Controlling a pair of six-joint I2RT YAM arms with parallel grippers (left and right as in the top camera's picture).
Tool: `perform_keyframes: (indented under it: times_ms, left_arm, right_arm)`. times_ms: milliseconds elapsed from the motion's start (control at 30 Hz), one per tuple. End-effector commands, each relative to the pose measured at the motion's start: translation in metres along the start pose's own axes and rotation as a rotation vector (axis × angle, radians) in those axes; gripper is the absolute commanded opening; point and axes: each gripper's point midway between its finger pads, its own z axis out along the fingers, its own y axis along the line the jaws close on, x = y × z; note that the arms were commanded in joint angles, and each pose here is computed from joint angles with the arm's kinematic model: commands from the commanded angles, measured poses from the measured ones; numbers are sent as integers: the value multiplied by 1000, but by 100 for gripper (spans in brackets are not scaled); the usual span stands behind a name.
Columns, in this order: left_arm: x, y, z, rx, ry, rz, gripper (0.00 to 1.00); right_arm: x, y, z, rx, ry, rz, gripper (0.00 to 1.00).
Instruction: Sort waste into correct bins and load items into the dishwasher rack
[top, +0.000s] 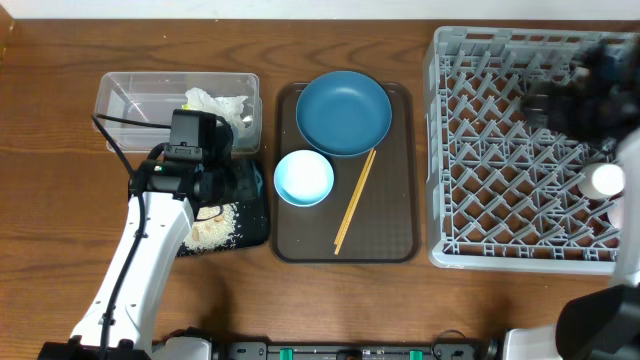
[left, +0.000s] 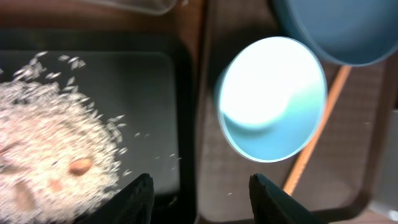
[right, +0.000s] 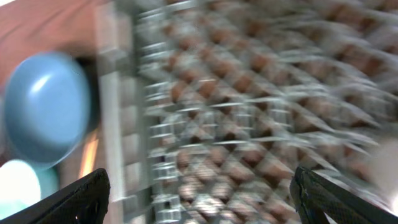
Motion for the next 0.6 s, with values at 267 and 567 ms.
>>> perform_keyframes:
  times_ms: [267,567]
  left_arm:
    - [-2,13,-3,-74,-13,12,55]
    - [2,14,-3,-78,2,8,56]
  right_arm:
    - [48,152,49,-207,113,-327,79]
    - [53,172,136,50,65,-241,73]
